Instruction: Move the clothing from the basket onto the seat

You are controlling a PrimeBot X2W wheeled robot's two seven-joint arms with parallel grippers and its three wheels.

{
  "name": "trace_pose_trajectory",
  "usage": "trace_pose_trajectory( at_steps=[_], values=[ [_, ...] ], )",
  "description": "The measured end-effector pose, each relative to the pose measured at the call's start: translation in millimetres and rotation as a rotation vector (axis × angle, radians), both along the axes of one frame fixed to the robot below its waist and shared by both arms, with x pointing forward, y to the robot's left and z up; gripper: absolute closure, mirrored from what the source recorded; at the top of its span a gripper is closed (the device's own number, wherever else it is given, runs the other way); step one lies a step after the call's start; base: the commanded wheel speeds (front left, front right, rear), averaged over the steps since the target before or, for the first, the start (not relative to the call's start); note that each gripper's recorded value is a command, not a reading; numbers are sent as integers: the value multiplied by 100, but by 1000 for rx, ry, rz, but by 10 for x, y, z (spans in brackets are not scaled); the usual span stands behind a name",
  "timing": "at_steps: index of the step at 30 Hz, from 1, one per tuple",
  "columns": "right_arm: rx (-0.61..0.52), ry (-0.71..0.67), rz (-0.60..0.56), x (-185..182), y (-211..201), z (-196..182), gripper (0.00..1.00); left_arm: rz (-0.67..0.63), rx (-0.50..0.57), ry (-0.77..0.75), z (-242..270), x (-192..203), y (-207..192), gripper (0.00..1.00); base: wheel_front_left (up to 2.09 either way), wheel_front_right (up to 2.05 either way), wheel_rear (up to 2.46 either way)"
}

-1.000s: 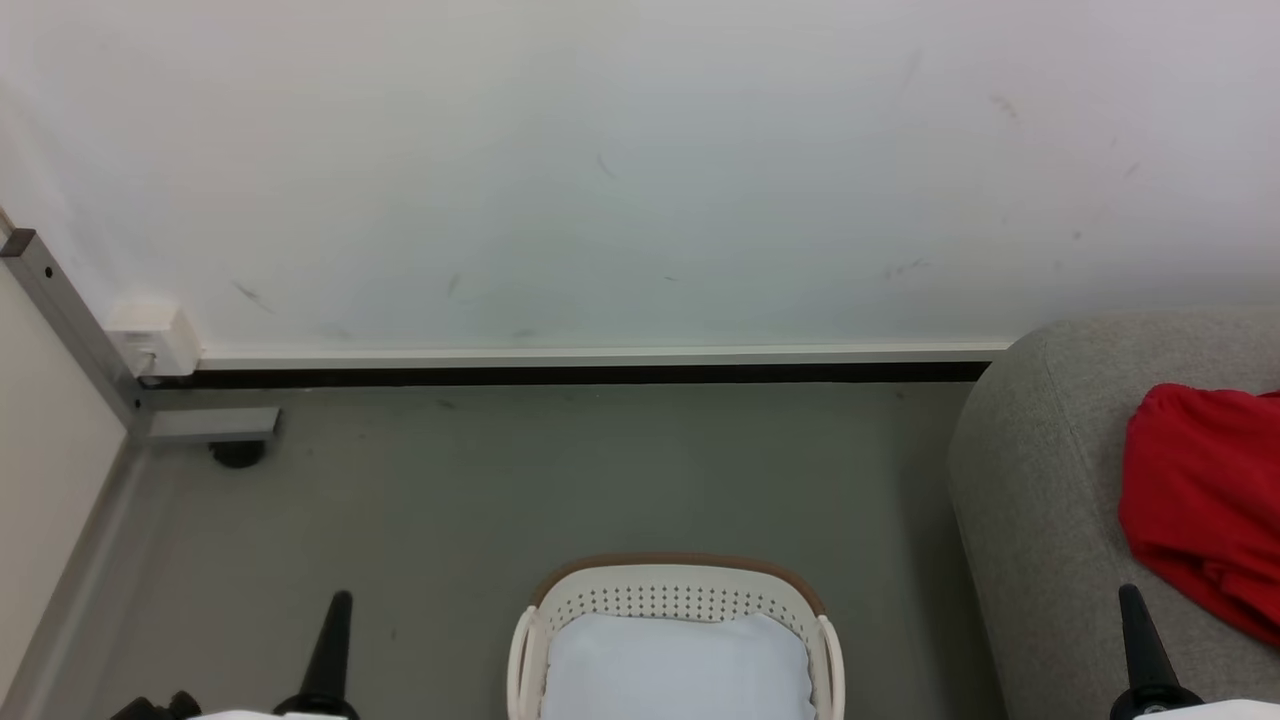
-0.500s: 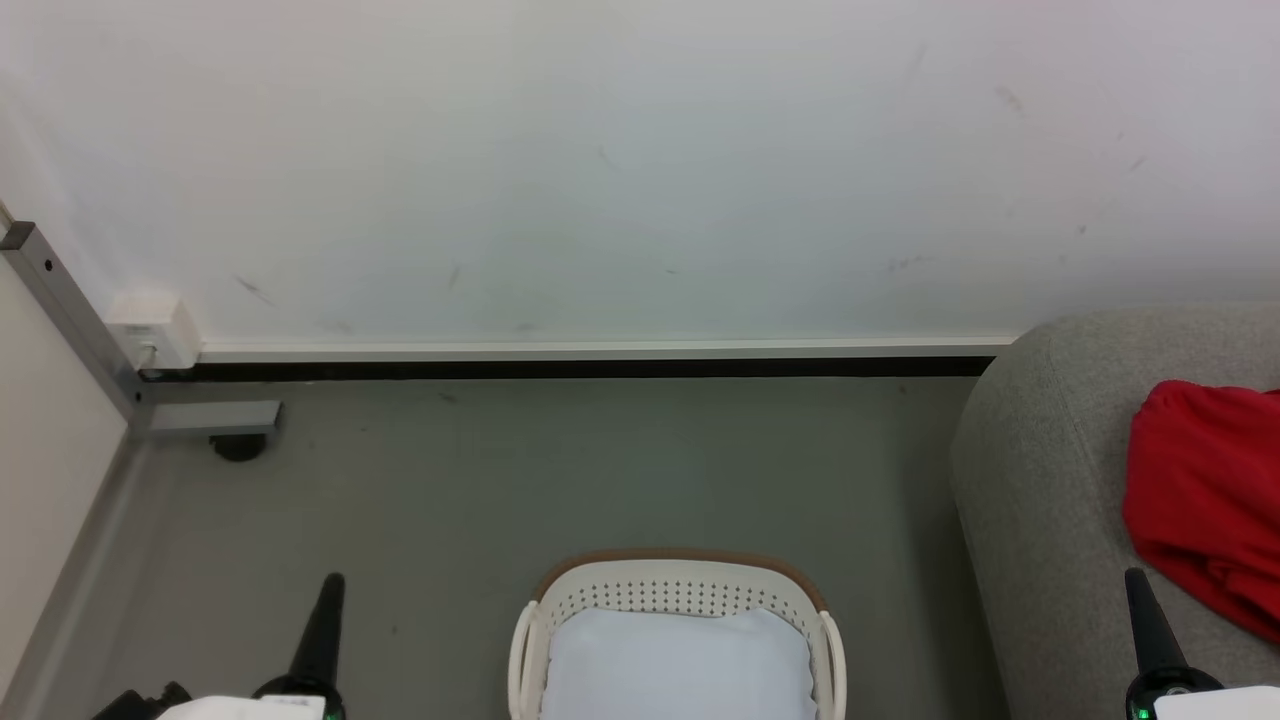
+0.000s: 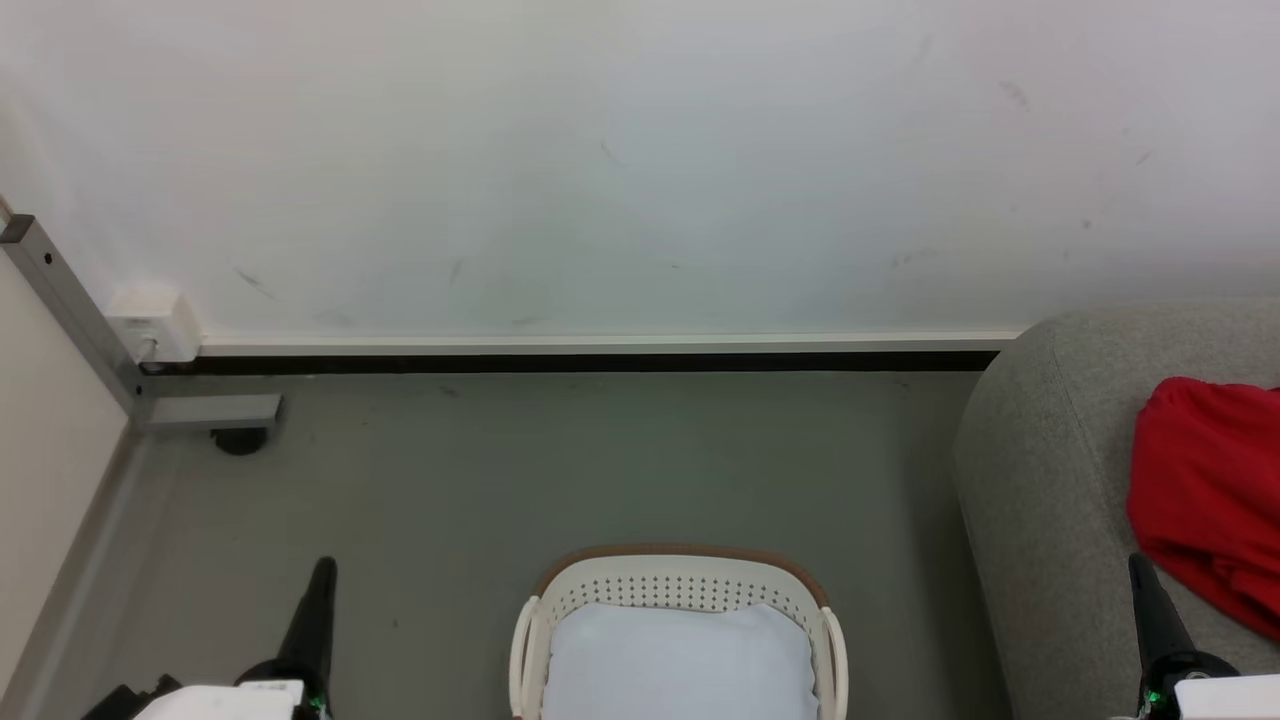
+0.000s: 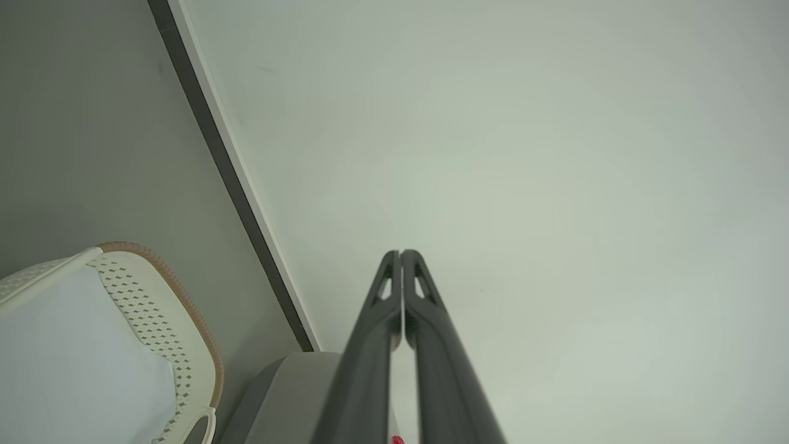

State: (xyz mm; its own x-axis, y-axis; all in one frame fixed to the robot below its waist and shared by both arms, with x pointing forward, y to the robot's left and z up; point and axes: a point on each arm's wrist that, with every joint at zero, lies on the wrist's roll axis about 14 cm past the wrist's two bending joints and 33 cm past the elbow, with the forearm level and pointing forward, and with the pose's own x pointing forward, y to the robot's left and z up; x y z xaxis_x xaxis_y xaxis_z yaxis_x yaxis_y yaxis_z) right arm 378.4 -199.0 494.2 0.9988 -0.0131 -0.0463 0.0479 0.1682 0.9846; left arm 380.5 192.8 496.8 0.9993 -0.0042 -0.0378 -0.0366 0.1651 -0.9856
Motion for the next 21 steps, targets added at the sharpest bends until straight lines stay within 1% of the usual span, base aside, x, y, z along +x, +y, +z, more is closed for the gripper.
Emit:
trace_pose_trajectory(
  at_steps=[21],
  values=[
    [146, -32, 8, 79, 4, 82, 100, 4, -141, -20, 59, 61, 52, 100, 0, 0, 0]
  ],
)
